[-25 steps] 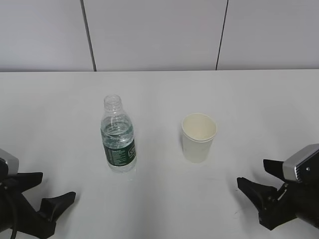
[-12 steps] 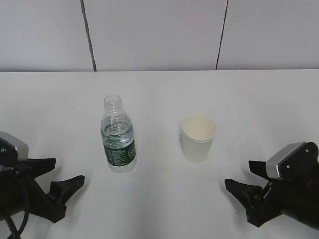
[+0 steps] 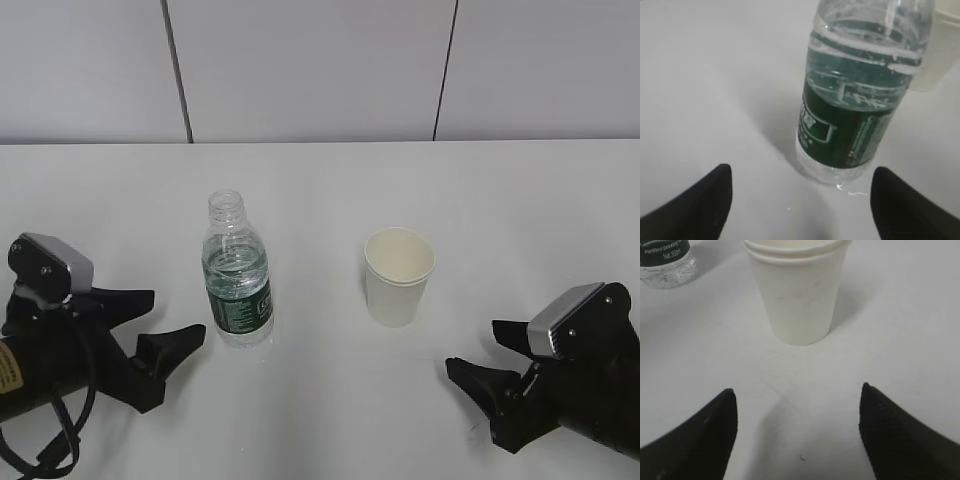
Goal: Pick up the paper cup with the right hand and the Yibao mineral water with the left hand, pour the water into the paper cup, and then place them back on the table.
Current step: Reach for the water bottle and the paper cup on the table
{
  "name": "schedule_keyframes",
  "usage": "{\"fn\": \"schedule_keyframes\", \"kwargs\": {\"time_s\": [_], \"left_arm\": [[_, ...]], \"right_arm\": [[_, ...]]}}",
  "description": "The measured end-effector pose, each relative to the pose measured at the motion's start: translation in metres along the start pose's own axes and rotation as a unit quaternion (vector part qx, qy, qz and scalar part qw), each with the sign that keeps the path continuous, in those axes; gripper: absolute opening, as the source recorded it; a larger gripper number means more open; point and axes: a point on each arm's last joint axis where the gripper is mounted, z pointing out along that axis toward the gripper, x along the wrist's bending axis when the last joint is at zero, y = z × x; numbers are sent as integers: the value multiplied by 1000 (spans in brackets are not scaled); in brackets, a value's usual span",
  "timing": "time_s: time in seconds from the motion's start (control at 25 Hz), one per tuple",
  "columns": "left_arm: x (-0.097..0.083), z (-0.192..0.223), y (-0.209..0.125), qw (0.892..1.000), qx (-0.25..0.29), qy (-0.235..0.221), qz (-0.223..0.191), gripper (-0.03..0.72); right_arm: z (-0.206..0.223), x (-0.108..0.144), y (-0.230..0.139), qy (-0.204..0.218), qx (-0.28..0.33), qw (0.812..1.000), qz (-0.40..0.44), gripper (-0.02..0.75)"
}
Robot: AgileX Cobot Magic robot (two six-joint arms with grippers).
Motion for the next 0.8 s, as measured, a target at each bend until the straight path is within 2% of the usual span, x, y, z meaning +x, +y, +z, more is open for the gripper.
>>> {"fn": "schedule_keyframes", "kwargs": {"time_s": [0.52, 0.8], "left_arm": [[7, 31, 11, 998, -23, -54, 12, 521], [0, 49, 18, 996, -36, -78, 29, 521]], "right_arm": [[0, 0, 0, 0, 0, 1000, 1, 594], [0, 0, 0, 0, 0, 1000, 1, 594]]}}
